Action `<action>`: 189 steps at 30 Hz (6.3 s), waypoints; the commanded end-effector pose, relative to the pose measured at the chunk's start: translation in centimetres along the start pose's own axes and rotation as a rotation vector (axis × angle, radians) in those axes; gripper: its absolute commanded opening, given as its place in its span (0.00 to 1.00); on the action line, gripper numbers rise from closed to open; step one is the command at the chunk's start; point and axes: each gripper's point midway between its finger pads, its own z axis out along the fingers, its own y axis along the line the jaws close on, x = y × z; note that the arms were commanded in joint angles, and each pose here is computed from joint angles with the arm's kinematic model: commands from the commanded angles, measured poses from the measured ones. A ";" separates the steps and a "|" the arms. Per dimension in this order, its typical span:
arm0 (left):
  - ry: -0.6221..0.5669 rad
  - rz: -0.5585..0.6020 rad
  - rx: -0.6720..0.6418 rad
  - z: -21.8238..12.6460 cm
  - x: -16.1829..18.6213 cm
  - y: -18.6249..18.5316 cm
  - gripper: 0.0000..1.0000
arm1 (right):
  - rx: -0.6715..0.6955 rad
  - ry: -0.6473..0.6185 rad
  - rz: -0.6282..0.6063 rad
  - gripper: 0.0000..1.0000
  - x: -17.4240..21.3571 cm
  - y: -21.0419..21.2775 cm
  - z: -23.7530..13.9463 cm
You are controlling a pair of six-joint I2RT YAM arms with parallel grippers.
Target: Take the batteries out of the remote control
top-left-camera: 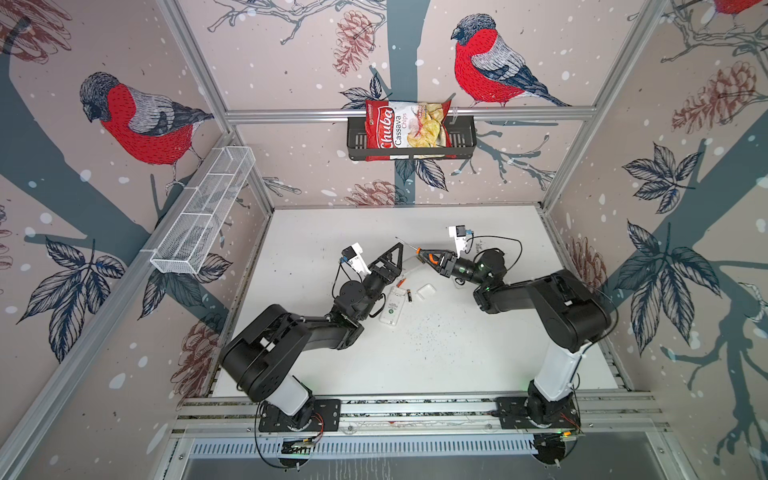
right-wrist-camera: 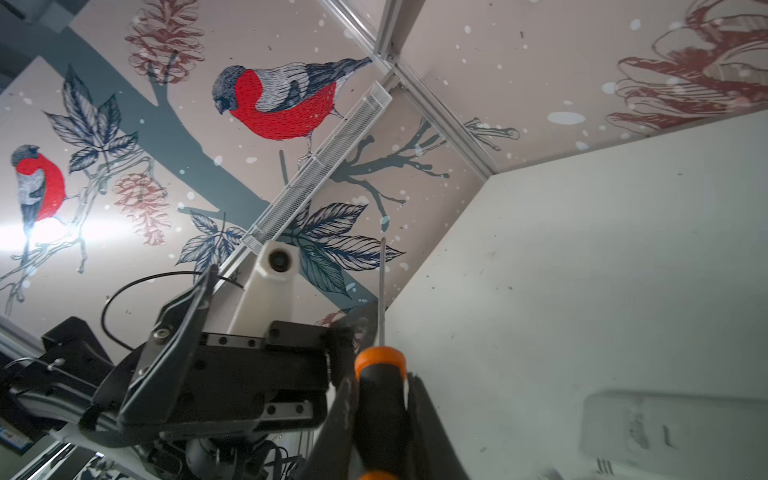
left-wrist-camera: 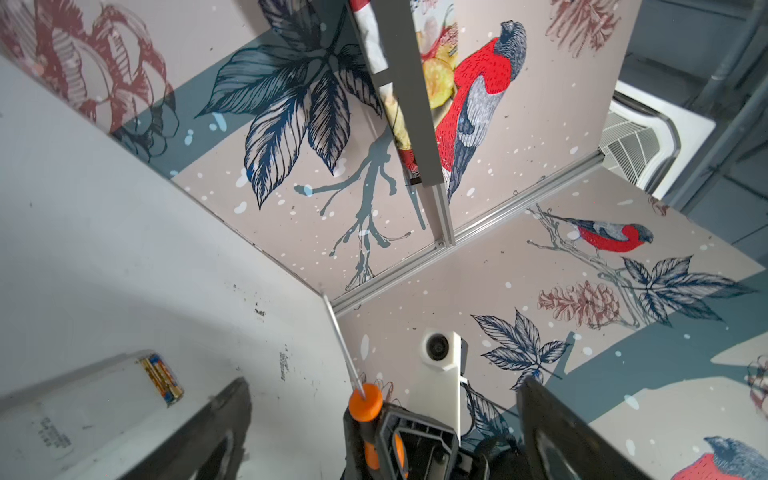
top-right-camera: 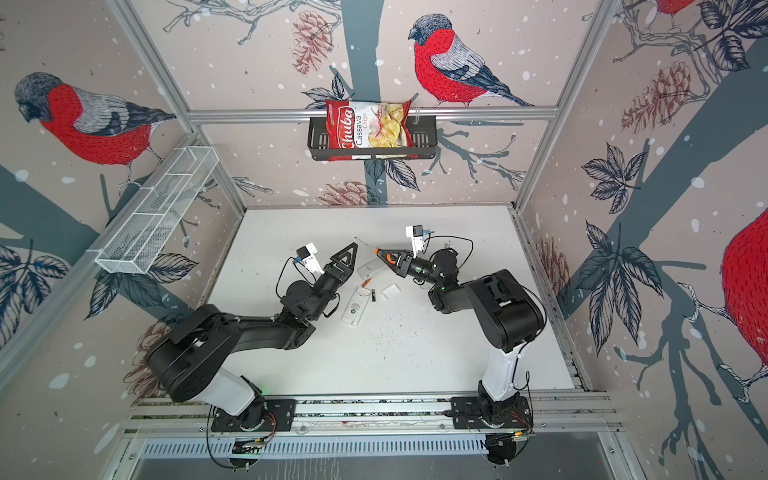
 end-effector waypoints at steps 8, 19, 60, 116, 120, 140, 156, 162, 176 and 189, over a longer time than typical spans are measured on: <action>0.313 0.604 -0.393 -2.1 2.4 7.0 0.96 | 0.474 0.126 0.028 0.00 1.5 -6.1 -7.4; 0.703 0.769 -0.650 -2.4 7.3 14.7 0.96 | 0.534 0.118 0.055 0.00 2.2 -6.3 -9.4; 0.702 0.720 -0.873 1.7 5.5 23.1 0.96 | 0.532 0.163 0.057 0.00 3.4 -6.8 -9.2; 0.803 0.497 -0.504 8.1 6.8 22.1 0.72 | 0.703 0.625 -0.094 0.00 5.6 -10.2 -4.9; 0.816 0.515 -0.513 7.9 7.3 22.1 0.67 | 0.698 0.632 -0.095 0.00 5.8 -10.2 -4.9; 0.851 0.539 -0.545 7.6 8.8 22.9 0.59 | 0.701 0.595 -0.106 0.00 5.1 -9.8 -5.1; 0.857 0.545 -0.555 7.3 8.9 23.1 0.57 | 0.704 0.605 -0.088 0.00 6.1 -10.2 -5.4; 0.858 0.543 -0.553 7.4 8.9 23.0 0.56 | 0.700 0.608 -0.076 0.00 6.4 -10.7 -5.2; 0.868 0.544 -0.555 7.3 9.3 23.2 0.53 | 0.645 0.532 -0.043 0.00 6.5 -10.9 -4.9; 0.874 0.540 -0.558 7.0 9.5 23.4 0.52 | 0.560 0.440 0.075 0.00 7.0 -11.4 -6.1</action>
